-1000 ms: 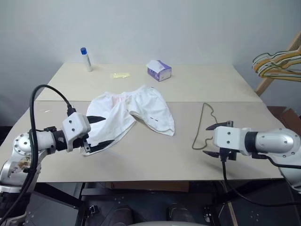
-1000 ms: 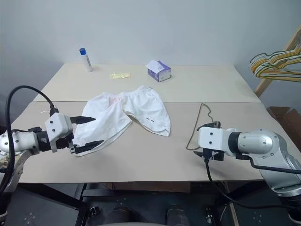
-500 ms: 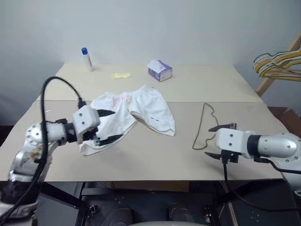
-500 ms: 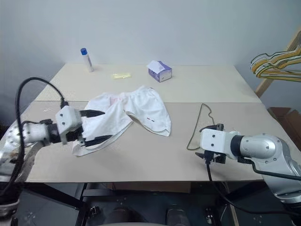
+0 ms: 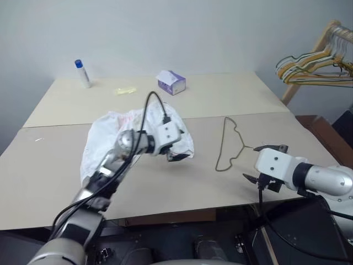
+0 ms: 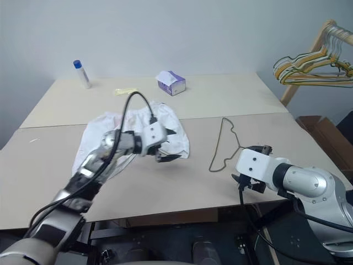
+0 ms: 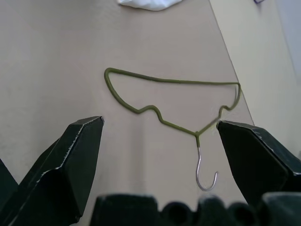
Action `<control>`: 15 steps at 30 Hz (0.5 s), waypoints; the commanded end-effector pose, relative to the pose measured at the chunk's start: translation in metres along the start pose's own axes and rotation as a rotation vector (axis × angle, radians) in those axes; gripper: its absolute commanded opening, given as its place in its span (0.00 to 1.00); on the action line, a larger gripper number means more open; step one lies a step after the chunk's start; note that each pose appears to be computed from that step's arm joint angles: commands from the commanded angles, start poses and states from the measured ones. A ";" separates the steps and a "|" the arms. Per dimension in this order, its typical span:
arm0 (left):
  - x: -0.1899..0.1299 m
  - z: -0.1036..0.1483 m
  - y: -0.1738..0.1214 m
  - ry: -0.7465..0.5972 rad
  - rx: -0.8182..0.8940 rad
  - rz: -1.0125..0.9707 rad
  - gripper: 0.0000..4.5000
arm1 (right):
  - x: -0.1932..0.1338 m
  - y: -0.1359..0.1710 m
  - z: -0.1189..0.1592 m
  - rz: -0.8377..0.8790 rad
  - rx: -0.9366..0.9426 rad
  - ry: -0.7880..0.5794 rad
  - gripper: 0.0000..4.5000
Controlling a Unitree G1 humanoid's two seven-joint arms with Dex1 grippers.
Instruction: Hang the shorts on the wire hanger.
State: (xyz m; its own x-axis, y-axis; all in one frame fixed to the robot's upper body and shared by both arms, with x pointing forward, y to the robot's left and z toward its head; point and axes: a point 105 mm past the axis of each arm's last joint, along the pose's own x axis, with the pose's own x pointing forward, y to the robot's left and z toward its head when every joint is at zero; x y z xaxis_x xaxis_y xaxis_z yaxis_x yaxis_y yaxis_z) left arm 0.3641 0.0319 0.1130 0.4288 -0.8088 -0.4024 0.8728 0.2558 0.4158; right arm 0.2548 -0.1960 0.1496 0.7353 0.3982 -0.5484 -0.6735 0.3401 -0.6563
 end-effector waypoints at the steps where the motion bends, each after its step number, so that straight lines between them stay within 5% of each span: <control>1: 0.015 -0.009 0.002 0.093 -0.014 0.009 1.00 | -0.006 -0.008 0.004 -0.066 -0.019 0.008 1.00; 15: 0.028 -0.052 0.008 0.362 -0.100 0.168 1.00 | -0.002 -0.007 0.005 -0.056 -0.029 0.014 1.00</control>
State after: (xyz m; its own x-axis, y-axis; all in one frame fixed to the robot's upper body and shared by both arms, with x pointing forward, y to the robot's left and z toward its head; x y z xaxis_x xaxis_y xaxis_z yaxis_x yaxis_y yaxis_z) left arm 0.3875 0.0314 0.0600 0.5656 -0.5685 -0.5974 0.8245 0.4056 0.3947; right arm 0.2540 -0.1959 0.1479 0.7483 0.3725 -0.5489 -0.6613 0.3550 -0.6608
